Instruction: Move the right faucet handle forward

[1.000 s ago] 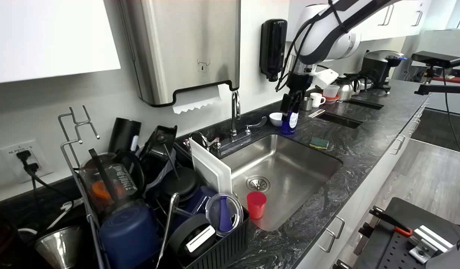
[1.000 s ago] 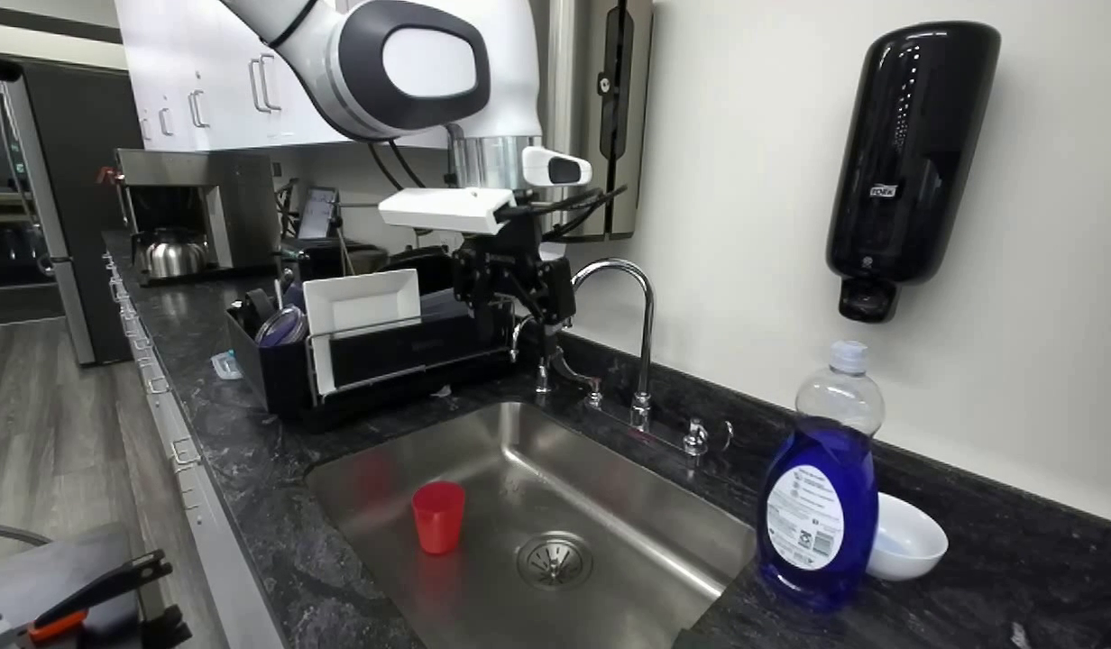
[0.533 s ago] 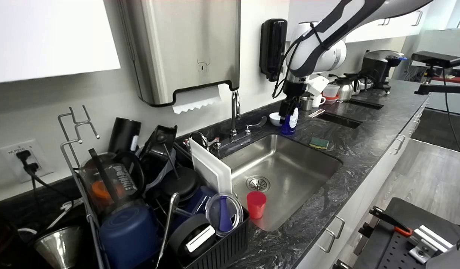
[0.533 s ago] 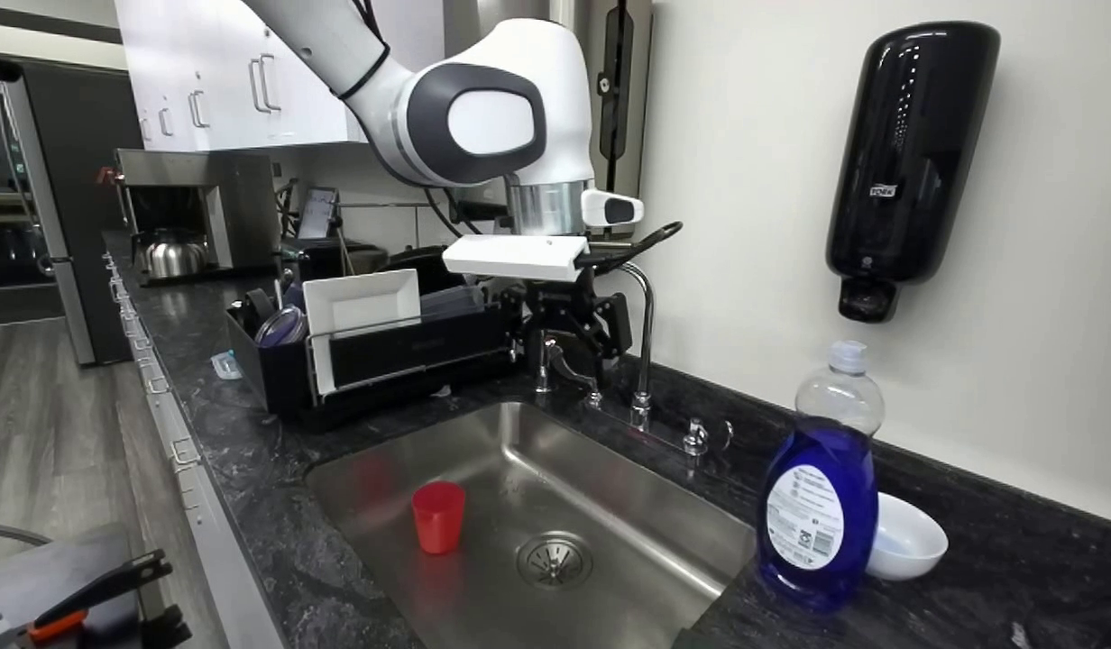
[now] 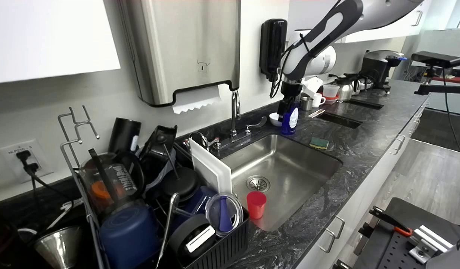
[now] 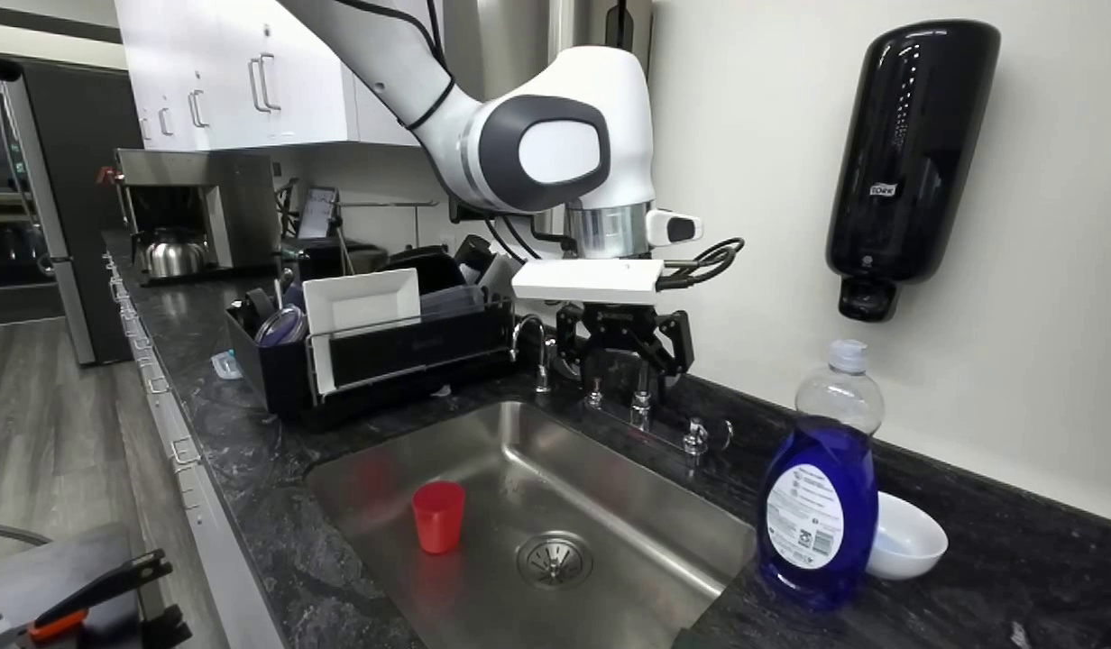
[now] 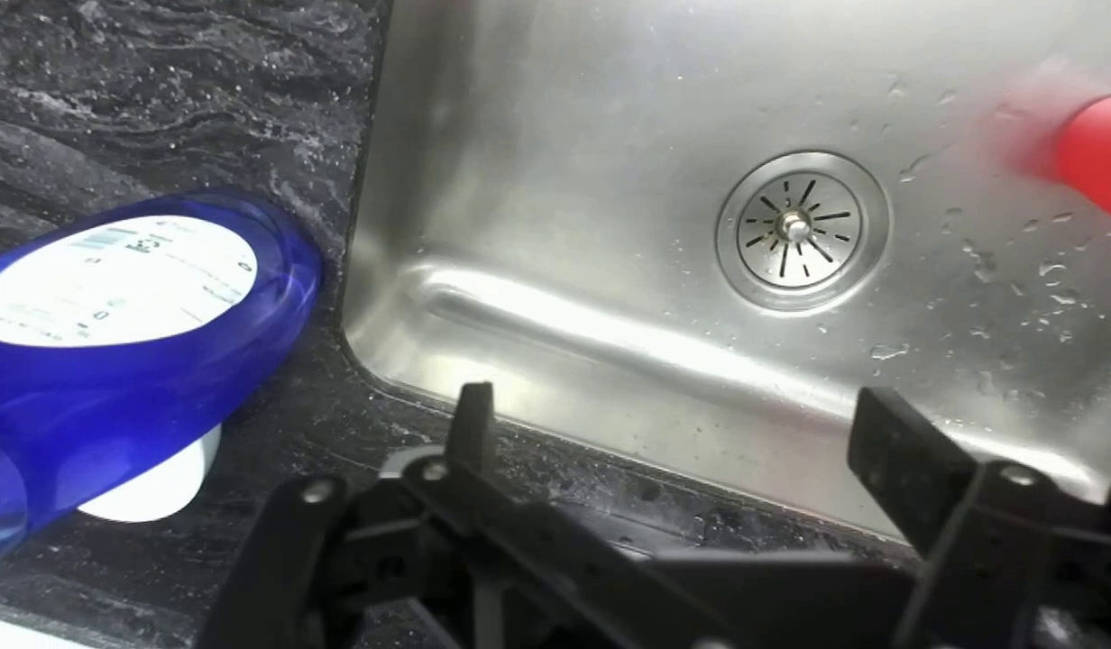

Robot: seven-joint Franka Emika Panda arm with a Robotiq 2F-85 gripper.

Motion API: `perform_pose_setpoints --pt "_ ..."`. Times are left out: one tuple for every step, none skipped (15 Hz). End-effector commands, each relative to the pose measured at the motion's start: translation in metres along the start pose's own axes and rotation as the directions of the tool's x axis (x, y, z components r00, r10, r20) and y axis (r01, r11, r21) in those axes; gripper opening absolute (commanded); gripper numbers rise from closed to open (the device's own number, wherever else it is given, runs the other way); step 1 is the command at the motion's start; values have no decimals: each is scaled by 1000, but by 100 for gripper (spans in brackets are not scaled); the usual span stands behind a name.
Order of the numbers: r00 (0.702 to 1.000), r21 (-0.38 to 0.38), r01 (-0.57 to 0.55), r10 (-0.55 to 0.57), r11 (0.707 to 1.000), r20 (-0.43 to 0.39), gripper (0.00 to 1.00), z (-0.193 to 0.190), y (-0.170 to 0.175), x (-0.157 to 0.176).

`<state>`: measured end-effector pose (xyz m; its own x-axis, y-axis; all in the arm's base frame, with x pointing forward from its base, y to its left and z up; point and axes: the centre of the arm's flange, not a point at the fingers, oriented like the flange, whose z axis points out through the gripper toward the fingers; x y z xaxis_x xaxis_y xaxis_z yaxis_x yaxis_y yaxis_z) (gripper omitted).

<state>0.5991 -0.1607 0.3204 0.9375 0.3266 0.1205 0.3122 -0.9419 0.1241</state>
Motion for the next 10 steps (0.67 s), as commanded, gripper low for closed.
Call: perform_pose_setpoints --pt "999 -5 36 -36 999 -14 100 15 22 22" --pt "999 -8 42 -42 999 -16 100 18 27 26" --pt "999 -14 46 -46 999 -19 100 21 32 32" --pt "998 -18 49 -50 999 -23 100 23 37 36" --pt "998 -25 55 -56 998 -29 100 26 43 42" --pt "997 -24 67 -68 997 -31 100 27 47 46" --pt "995 -25 94 -94 995 -31 100 27 51 50" --pt "992 -28 122 -123 992 -33 100 25 55 54" --pt "988 -37 147 -148 988 -36 100 24 58 59" --pt "985 -44 166 -168 985 -38 100 21 60 63"
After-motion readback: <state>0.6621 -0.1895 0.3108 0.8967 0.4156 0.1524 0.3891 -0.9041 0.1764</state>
